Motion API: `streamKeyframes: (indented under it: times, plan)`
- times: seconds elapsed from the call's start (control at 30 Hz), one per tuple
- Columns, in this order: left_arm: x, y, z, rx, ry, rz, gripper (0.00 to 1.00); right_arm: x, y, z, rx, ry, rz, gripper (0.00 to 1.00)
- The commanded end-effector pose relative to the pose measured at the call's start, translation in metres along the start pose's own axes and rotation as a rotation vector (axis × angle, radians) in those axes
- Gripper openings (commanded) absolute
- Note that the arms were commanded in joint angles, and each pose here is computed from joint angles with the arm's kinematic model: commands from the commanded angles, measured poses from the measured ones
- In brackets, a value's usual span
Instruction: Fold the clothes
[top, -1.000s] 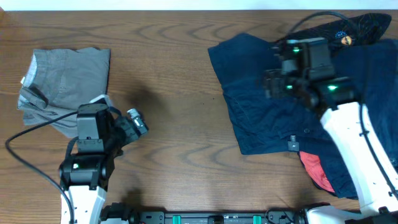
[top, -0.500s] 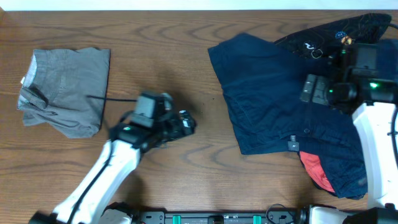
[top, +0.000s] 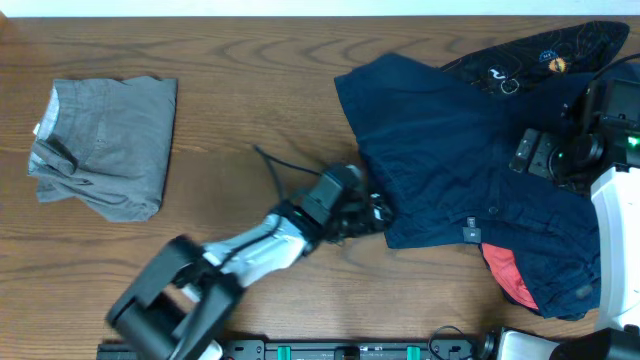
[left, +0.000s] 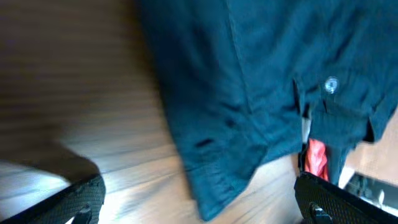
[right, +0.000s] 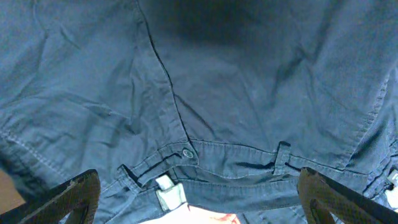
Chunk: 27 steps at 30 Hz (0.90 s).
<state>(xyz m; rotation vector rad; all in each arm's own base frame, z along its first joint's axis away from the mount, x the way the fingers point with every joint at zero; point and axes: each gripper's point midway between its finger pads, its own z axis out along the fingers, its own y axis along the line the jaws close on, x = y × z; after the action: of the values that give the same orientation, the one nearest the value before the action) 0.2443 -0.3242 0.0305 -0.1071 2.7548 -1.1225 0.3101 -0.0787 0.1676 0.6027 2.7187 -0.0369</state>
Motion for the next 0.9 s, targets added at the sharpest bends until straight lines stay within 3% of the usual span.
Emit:
streamKeyframes:
  times: [0.0,0.07,0.13,0.2,0.23,0.3,0.33,0.47,0.63,0.7,0.8,0.87]
  plan:
    - [0.013,-0.016,0.019,0.048,0.02,0.013,0.98,-0.003,-0.004,-0.007,0.004,-0.025,0.023,0.99]
    - [0.02,-0.027,0.028,0.091,0.022,0.053,0.98,-0.003,-0.004,-0.007,0.004,-0.025,0.023,0.99]
    - [0.028,-0.037,0.033,0.122,0.027,0.082,0.88,-0.004,-0.005,-0.007,0.006,-0.026,0.022,0.99]
    - [0.033,-0.041,0.035,0.13,0.028,0.099,0.63,-0.003,-0.005,-0.007,0.008,-0.026,0.019,0.99]
    - [0.034,-0.042,0.035,0.13,0.03,0.102,0.41,-0.003,-0.005,-0.007,0.008,-0.025,0.019,0.99]
    - [0.035,-0.041,0.035,0.127,0.033,0.104,0.1,-0.003,-0.005,-0.007,0.008,-0.025,0.019,0.99]
    - [0.035,-0.04,0.034,0.126,0.038,0.108,0.06,-0.003,-0.005,-0.007,0.008,-0.025,0.019,0.99]
    - [0.026,-0.04,0.016,0.153,0.072,0.192,0.06,-0.004,-0.009,-0.007,0.016,-0.026,0.018,0.99]
    - [-0.034,-0.006,-0.056,0.015,-0.017,0.224,0.06,-0.004,-0.02,-0.007,0.031,-0.022,0.043,0.99]
    - [-0.066,0.011,-0.097,-0.066,-0.102,0.212,0.06,-0.004,-0.021,-0.007,0.032,-0.022,0.048,0.99]
    - [-0.13,0.042,-0.177,-0.221,-0.332,0.146,0.06,-0.004,-0.021,-0.007,0.031,-0.022,0.048,0.99]
    - [-0.168,0.052,-0.225,-0.249,-0.49,0.103,0.07,-0.004,-0.019,-0.007,0.021,-0.021,0.048,0.99]
